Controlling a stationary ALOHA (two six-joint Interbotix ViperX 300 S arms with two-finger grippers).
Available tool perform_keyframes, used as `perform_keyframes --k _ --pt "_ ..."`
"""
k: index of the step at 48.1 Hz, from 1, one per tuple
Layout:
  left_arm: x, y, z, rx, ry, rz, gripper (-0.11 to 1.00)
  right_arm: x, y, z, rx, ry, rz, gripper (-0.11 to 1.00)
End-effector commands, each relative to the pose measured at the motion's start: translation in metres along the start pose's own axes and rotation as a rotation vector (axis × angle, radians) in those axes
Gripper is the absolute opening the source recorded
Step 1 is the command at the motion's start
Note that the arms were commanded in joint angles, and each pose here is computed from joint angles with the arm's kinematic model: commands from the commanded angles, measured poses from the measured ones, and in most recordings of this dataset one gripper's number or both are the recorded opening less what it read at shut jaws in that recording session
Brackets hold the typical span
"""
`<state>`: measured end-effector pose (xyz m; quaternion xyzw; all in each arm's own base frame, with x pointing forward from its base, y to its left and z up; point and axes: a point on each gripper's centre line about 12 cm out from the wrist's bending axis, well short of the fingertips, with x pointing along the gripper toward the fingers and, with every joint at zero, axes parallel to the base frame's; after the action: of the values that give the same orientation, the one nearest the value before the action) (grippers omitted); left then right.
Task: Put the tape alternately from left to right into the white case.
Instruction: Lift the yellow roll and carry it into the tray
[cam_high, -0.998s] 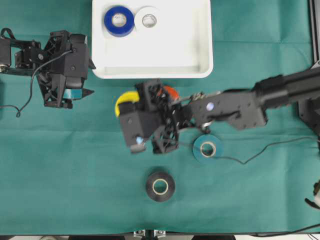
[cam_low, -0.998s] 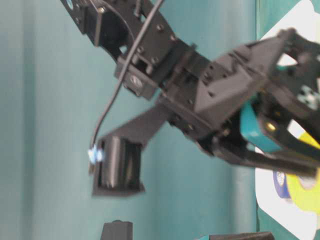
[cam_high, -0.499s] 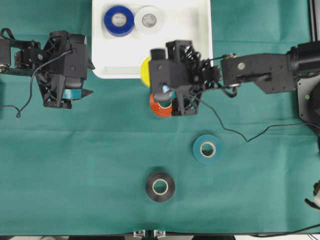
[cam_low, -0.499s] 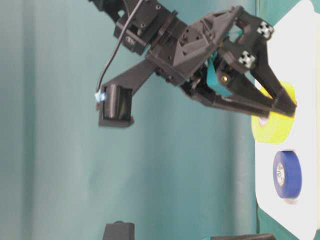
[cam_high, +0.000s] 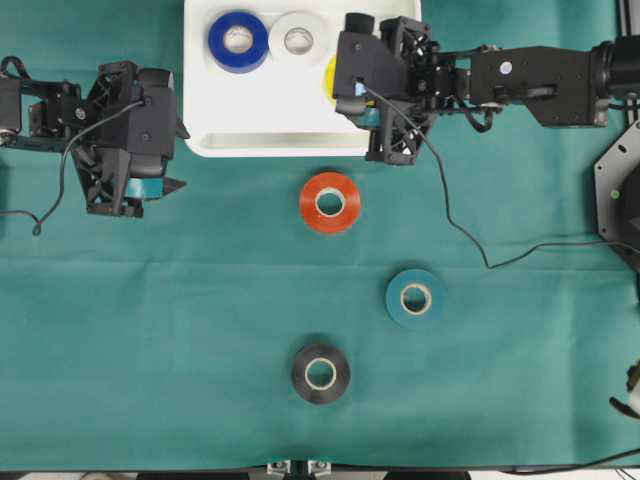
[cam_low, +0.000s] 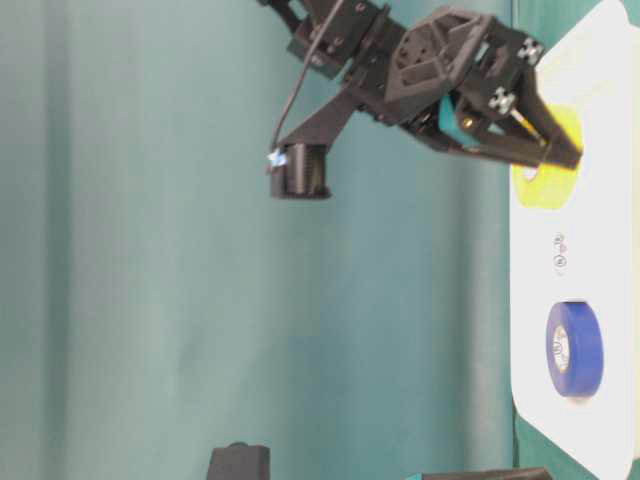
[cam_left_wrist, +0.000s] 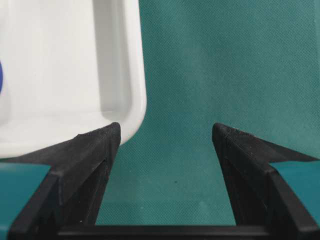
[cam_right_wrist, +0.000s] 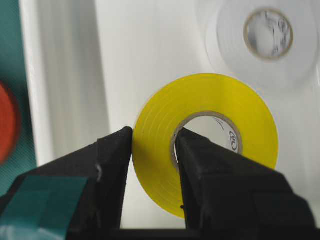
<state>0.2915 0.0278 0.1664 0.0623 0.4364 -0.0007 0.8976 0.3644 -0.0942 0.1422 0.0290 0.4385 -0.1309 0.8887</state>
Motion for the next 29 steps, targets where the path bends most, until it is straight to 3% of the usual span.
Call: perform_keyframes --k 1,16,29 --pt "-0.005 0.001 0.008 -0.002 -0.030 0.004 0.93 -0.009 -0.003 0.007 0.006 -0.051 0.001 0.30" --pt "-0.006 0.001 0.009 -0.002 -0.035 0.005 0.93 0.001 -0.004 -0.006 0.063 -0.042 0.011 0.30" --pt "-0.006 0.001 0.010 -0.002 -0.036 0.006 0.93 0.001 -0.004 -0.006 0.068 -0.043 0.011 0.30"
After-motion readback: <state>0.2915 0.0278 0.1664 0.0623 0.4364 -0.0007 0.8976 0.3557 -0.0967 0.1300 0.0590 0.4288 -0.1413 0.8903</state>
